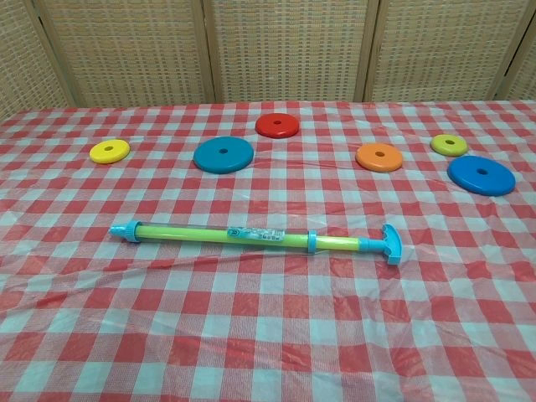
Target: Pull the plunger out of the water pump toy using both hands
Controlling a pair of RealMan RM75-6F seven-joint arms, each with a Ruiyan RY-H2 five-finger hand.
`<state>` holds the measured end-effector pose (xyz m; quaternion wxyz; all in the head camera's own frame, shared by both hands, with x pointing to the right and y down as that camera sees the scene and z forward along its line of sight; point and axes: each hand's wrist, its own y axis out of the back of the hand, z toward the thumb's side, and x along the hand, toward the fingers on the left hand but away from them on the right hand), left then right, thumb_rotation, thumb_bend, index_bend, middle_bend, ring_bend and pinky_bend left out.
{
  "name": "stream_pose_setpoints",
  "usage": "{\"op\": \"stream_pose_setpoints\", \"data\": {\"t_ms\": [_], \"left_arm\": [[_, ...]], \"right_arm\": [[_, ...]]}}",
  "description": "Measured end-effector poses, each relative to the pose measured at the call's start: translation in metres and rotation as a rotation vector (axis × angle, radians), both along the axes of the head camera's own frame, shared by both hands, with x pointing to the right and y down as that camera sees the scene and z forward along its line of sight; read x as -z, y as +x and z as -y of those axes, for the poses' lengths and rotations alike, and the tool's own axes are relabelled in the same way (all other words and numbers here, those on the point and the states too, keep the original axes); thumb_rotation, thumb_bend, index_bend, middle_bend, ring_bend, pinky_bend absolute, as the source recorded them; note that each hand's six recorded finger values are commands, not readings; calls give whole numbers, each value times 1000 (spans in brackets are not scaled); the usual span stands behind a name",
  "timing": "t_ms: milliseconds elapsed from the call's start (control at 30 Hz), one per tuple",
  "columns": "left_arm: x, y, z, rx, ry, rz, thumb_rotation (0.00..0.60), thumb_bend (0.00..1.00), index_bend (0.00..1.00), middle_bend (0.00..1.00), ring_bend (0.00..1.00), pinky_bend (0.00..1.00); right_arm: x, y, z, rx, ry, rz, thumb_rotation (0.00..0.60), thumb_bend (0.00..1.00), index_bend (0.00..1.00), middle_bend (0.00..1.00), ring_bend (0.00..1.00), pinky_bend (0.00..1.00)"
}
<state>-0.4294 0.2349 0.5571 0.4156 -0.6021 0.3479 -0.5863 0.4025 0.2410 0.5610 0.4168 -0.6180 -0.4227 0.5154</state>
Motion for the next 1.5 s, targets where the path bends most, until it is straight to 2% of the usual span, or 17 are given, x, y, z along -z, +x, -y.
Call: {"op": "stream_pose_setpoints", "data": {"t_ms": [733, 933, 1067, 1200, 1367, 1467, 1500], "left_arm": [[2, -3, 3, 20, 17, -6, 600, 58, 0, 0, 0, 0], [2, -4, 4, 26, 19, -8, 600, 60, 0, 0, 0, 0], [-1, -5, 5, 33, 10, -6, 600, 62, 0, 0, 0, 0], [-3, -9, 7, 48, 8, -4, 600, 65, 0, 0, 0, 0], [-5, -20, 14, 87, 21, 14, 600, 64, 0, 0, 0, 0], [-10, -24, 16, 99, 9, 16, 600, 65, 0, 0, 0, 0], [-12, -25, 16, 102, 3, 17, 600, 65, 0, 0, 0, 0]], "right_arm": [[-1, -17, 0, 37, 8, 21, 600, 138, 95, 0, 0, 0], [-10, -39, 16, 71, -4, 35, 600, 138, 114, 0, 0, 0], [-16, -71, 39, 122, 10, 55, 600, 137, 157, 33, 4, 1], [-23, -105, 63, 157, 16, 68, 600, 136, 208, 202, 162, 116], [-37, -157, 87, 167, -20, 140, 600, 136, 220, 309, 286, 186], [-43, -187, 95, 183, -31, 140, 600, 136, 233, 461, 450, 289], [-46, -196, 97, 183, -37, 135, 600, 136, 252, 548, 546, 357]]}}
